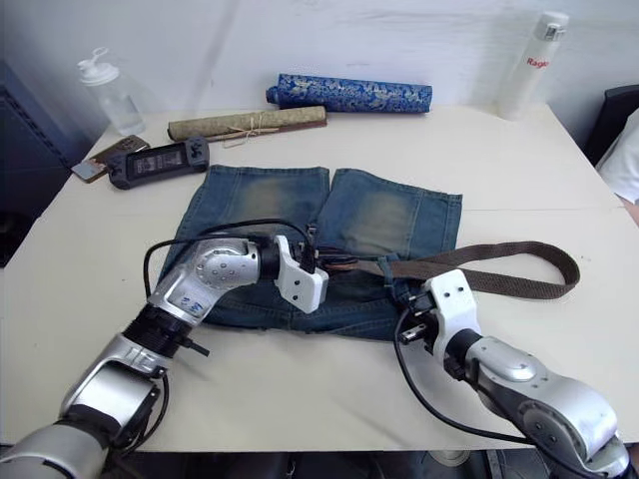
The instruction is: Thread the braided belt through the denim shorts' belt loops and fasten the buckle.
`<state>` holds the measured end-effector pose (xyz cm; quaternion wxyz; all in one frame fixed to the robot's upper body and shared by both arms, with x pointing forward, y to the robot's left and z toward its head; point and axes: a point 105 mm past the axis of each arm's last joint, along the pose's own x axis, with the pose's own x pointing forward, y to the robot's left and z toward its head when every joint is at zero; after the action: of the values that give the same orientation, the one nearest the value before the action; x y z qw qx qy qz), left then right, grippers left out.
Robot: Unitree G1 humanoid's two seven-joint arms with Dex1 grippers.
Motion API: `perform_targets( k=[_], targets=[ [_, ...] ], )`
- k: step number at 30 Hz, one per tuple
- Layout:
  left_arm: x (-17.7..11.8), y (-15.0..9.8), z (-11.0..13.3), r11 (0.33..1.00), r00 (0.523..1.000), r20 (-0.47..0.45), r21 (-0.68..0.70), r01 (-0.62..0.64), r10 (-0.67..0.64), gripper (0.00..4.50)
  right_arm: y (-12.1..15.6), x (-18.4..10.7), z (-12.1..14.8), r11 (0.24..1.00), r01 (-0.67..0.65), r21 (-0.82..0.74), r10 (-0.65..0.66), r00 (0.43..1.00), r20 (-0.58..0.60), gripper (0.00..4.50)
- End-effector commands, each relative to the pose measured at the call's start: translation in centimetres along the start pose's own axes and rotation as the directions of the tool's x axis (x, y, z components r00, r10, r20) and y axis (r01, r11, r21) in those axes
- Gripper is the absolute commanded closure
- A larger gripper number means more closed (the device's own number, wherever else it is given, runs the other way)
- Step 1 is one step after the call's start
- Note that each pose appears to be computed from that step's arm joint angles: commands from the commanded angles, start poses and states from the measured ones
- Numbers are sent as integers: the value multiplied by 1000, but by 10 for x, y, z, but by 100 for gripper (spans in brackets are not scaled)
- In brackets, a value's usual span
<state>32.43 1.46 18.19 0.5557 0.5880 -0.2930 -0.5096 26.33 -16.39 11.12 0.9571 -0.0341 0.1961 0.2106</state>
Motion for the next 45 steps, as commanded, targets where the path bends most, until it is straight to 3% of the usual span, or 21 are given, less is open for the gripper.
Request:
perform_targets(
  k=[1, 9, 12, 19, 24, 30, 35, 39, 42, 45],
  targets=[
    [-6, 19, 9, 988, 999, 8, 147, -50, 49, 450, -29, 0, -9, 994, 105, 32, -104, 994, -40, 448],
    [-36, 5, -11, 991, 993, -85, 110, -70, 79, 450, -48, -6, -10, 979, 179, 100, -175, 984, -42, 448],
    [-45, 4, -13, 990, 988, -108, 89, -105, 115, 450, -69, -16, -10, 968, 234, 93, -230, 972, -54, 448],
    [-49, 7, -9, 985, 981, -94, 52, -165, 169, 450, -88, -26, -8, 966, 256, 34, -254, 965, -69, 448],
    [-45, 7, -6, 984, 981, -80, 39, -172, 175, 450, -84, -23, 5, 979, 204, -1, -203, 979, -25, 448],
    [-41, 6, -4, 985, 982, -72, 22, -173, 174, 450, -94, -27, 10, 967, 250, -55, -250, 968, -3, 448],
    [-38, 7, -3, 984, 982, -66, 16, -178, 179, 450, -83, -38, 41, 987, 156, 48, -161, 978, 131, 217],
    [-39, 7, -4, 983, 981, -68, 16, -183, 183, 450, -47, -55, 65, 984, -110, 141, 78, 973, 217, 23],
    [-41, 10, -5, 980, 978, -70, 24, -196, 197, 450, 7, -64, 79, 870, -430, 242, 362, 889, 279, 23],
    [-44, 12, -6, 977, 974, -73, 43, -211, 213, 450, 33, -57, 95, 731, -551, 402, 414, 827, 381, 23]
  ],
)
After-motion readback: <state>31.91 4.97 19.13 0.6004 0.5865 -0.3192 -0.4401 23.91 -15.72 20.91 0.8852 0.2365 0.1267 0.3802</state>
